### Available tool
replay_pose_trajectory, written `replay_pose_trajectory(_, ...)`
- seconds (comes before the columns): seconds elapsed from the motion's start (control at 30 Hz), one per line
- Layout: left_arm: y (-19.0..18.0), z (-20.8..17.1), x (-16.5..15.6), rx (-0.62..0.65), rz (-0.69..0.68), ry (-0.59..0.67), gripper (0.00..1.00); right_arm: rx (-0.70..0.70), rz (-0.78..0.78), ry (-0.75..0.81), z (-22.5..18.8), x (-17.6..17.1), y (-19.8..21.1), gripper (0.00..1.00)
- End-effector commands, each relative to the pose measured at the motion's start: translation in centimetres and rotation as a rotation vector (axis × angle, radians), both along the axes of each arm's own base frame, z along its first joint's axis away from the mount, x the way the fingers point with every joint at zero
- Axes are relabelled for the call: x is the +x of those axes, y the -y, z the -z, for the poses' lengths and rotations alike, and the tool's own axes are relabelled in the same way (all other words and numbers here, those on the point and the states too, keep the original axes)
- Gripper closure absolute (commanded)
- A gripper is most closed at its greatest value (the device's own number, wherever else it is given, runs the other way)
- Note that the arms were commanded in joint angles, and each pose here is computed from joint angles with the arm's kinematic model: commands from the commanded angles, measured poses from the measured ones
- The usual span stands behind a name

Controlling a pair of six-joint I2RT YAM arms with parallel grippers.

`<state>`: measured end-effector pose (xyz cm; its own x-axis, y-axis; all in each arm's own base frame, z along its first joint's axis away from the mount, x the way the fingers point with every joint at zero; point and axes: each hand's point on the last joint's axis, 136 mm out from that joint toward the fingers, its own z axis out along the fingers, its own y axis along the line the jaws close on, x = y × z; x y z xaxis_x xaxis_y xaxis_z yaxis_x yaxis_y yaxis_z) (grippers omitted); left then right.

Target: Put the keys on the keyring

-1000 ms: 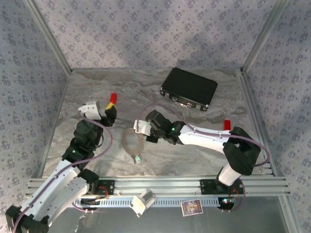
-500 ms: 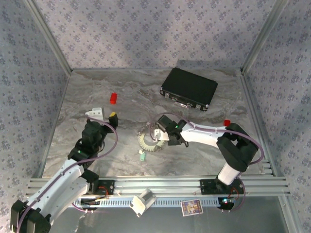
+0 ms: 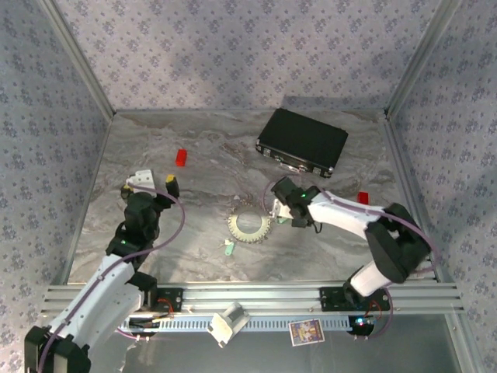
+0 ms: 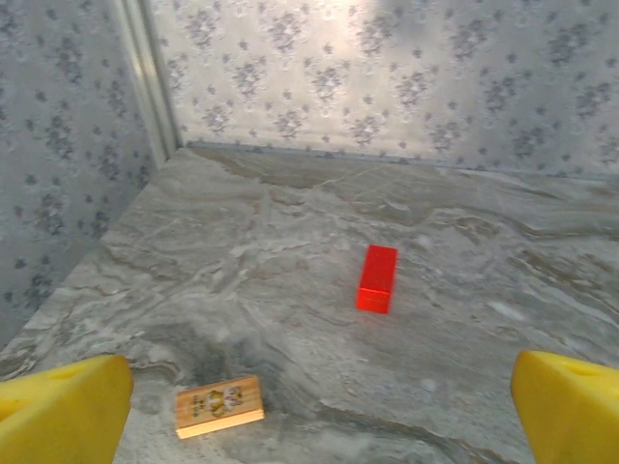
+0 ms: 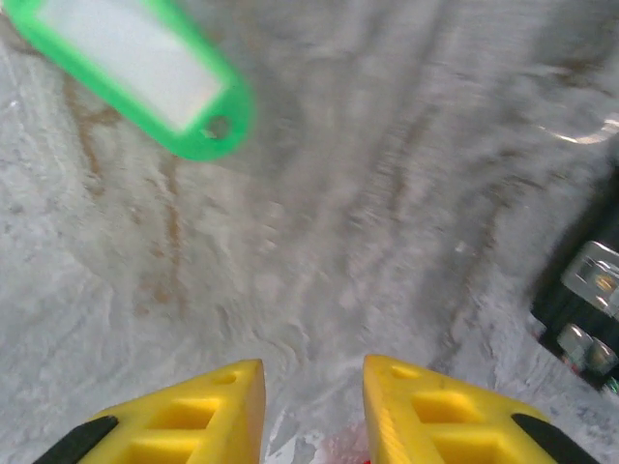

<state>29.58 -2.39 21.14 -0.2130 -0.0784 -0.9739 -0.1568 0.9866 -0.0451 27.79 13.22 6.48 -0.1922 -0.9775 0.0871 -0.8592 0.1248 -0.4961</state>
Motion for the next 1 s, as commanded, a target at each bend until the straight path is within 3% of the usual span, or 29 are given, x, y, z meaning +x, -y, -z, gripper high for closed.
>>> replay_pose_trajectory(0.0, -0.2, -1.1, 1.0, 0.003, -0.005, 0.028, 0.00, 0.357, 0.099, 0.086, -4.6, 0.4, -2.2, 0.66)
replay_pose_trajectory(0.1, -0.5, 0.1, 1.6, 0.070, -0.017, -0.016, 0.00, 0.803, 0.247, 0.241, -9.3, 3.5, -3.0, 0.62)
replay_pose_trajectory(0.2, -1.0, 2.1, 2.0, 0.128, -0.029, -0.070, 0.00, 1.020, 0.478, 0.427, -11.2, 6.3, 1.3, 0.59)
replay_pose_trajectory(0.3, -1.3, 3.6, 2.3, 0.156, -0.024, -0.085, 0.00, 1.051, 0.697, 0.574, -9.1, 7.3, 7.5, 0.59)
replay_pose_trajectory(0.43, -1.8, 5.1, 2.8, 0.120, -0.020, -0.074, 0.00, 1.131, 0.812, 0.672, -5.4, 6.9, 12.2, 0.59)
replay_pose_trajectory(0.63, -2.9, 8.0, 3.5, 0.075, -0.023, -0.081, 0.00, 1.220, 0.686, 0.742, -5.7, 8.0, 12.1, 0.59)
replay_pose_trajectory(0.83, -2.3, 7.9, 4.9, 0.042, 0.042, -0.020, 0.00, 1.228, 0.753, 0.667, -2.3, 10.4, 12.7, 0.62)
replay_pose_trajectory(0.97, -2.4, 8.2, 6.3, 0.114, 0.065, -0.019, 0.01, 1.228, 0.814, 0.617, -2.1, 11.0, 13.5, 0.60)
